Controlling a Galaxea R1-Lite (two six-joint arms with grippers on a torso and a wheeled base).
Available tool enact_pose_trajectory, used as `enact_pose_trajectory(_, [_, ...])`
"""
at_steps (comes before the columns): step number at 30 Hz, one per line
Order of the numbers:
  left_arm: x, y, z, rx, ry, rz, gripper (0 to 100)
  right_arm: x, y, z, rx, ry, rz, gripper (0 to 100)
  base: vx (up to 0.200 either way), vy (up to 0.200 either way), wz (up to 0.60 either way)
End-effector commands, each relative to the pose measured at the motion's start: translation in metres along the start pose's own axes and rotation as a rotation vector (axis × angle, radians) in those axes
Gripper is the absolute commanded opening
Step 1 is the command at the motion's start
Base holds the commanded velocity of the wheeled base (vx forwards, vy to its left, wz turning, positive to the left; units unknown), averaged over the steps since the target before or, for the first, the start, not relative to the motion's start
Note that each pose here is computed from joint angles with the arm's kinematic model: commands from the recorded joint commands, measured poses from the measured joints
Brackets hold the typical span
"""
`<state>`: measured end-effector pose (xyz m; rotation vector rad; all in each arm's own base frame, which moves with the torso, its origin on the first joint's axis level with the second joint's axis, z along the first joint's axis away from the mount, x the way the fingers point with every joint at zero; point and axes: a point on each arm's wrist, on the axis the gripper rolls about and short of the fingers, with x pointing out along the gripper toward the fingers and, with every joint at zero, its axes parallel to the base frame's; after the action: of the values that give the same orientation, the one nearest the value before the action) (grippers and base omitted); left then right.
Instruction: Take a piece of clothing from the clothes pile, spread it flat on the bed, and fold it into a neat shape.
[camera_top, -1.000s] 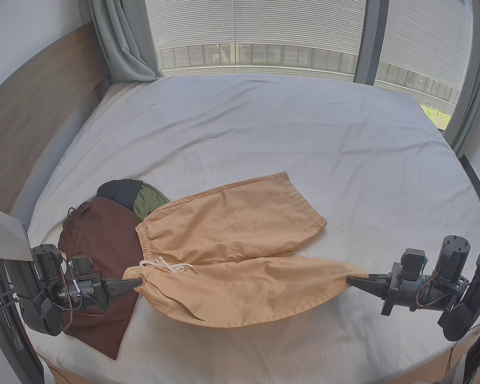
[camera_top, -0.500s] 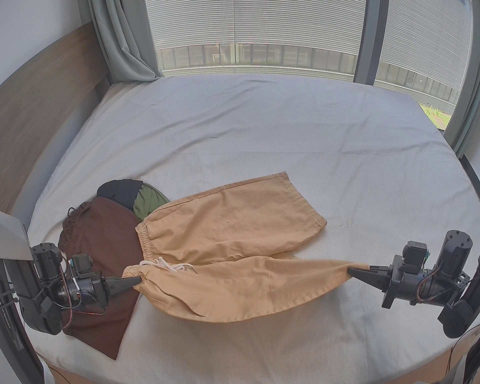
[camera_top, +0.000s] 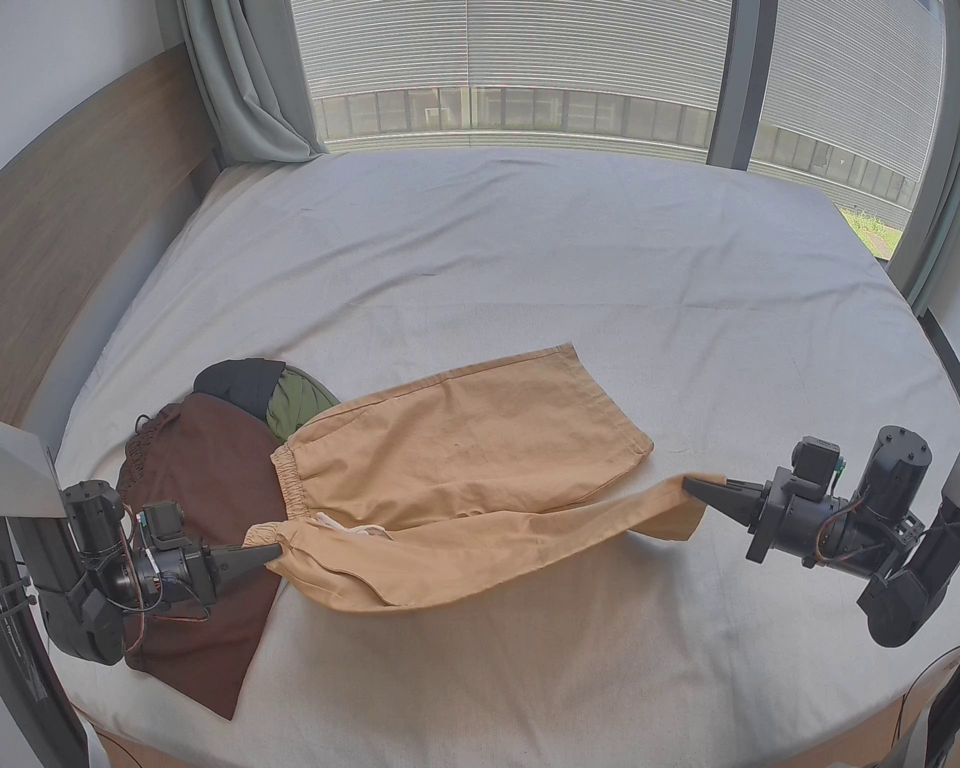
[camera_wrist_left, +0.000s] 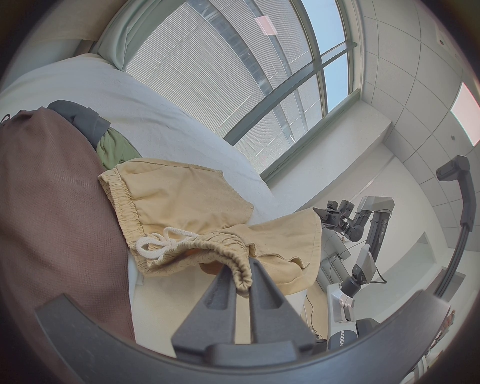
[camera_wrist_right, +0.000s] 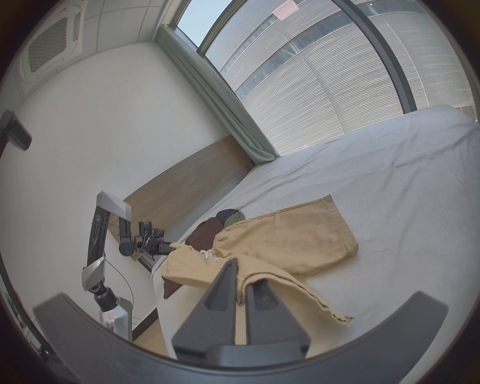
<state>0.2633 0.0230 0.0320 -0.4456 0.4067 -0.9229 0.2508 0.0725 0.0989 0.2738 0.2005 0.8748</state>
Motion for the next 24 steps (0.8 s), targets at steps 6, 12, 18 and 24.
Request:
enact_pose_trajectory(6, [0.000,0.004,0.003,0.007,-0.010,0.008,0,0.027,-0.013,0.015,0.029,-0.056,0.028,0,0.000,0.000,0.00])
enact_pose_trajectory(12, [0.000,0.005,0.006,-0.023,-0.021,0.022,0,0.043,-0.027,0.019,0.030,-0.072,0.027,0,0.000,0.000,0.00])
enact_pose_trajectory(18, [0.001,0.008,0.010,-0.013,-0.033,0.033,0,0.054,-0.036,0.026,0.029,-0.104,0.034,0,0.000,0.000,0.00])
enact_pose_trajectory(24, [0.000,0.011,0.013,-0.027,-0.050,0.060,0,0.063,-0.039,0.040,0.031,-0.149,0.053,0,0.000,0.000,0.00])
